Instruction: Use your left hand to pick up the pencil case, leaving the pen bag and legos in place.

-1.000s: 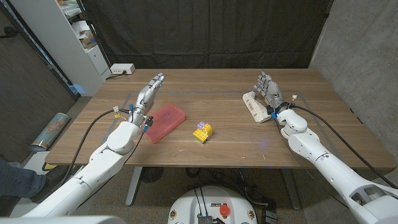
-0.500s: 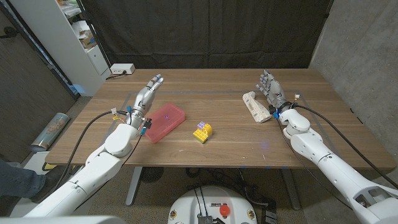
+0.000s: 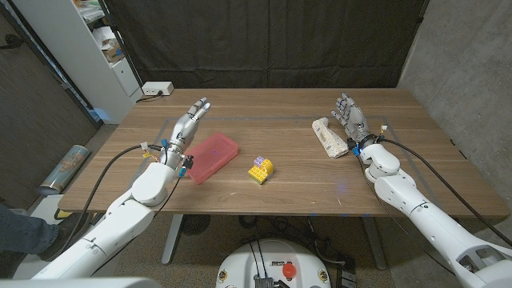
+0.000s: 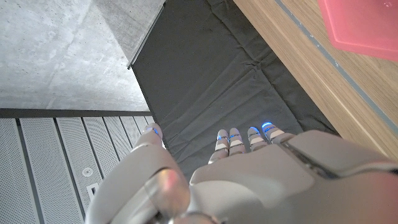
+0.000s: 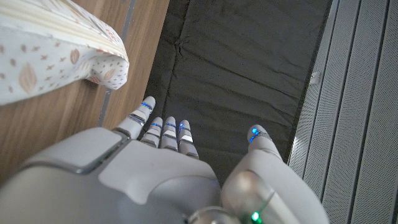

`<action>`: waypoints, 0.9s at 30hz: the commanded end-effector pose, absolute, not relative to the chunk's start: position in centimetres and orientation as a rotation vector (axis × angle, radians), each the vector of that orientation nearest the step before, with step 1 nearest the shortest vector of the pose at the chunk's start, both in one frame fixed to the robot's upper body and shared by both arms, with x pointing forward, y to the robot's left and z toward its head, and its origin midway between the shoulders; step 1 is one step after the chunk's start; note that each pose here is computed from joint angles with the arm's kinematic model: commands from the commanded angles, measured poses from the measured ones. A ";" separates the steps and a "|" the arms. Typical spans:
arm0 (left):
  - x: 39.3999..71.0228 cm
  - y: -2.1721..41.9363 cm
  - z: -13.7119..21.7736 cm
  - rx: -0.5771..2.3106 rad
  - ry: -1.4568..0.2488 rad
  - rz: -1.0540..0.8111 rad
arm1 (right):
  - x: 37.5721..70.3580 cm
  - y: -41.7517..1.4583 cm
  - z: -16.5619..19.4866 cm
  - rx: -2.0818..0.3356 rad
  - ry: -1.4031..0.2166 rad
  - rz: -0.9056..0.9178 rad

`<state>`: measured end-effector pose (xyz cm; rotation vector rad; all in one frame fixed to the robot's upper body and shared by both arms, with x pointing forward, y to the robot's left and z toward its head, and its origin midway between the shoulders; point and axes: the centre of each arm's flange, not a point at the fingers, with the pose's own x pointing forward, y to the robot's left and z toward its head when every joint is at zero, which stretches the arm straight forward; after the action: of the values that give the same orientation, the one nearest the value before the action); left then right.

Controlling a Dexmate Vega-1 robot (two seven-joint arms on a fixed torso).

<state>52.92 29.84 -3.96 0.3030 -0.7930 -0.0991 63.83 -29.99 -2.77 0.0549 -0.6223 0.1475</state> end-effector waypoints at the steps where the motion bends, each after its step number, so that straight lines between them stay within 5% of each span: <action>1: 51.7 30.1 -4.1 0.362 -0.801 -0.088 | 63.4 -30.2 -3.3 0.065 -0.623 0.135; 27: 48.5 31.2 -4.1 0.451 -0.838 -0.011 | 62.6 -30.8 -3.9 0.067 -0.626 0.119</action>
<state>49.74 30.87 -4.09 0.4097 -0.8245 -0.0508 62.94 -30.57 -3.67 0.0666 -0.6235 0.1228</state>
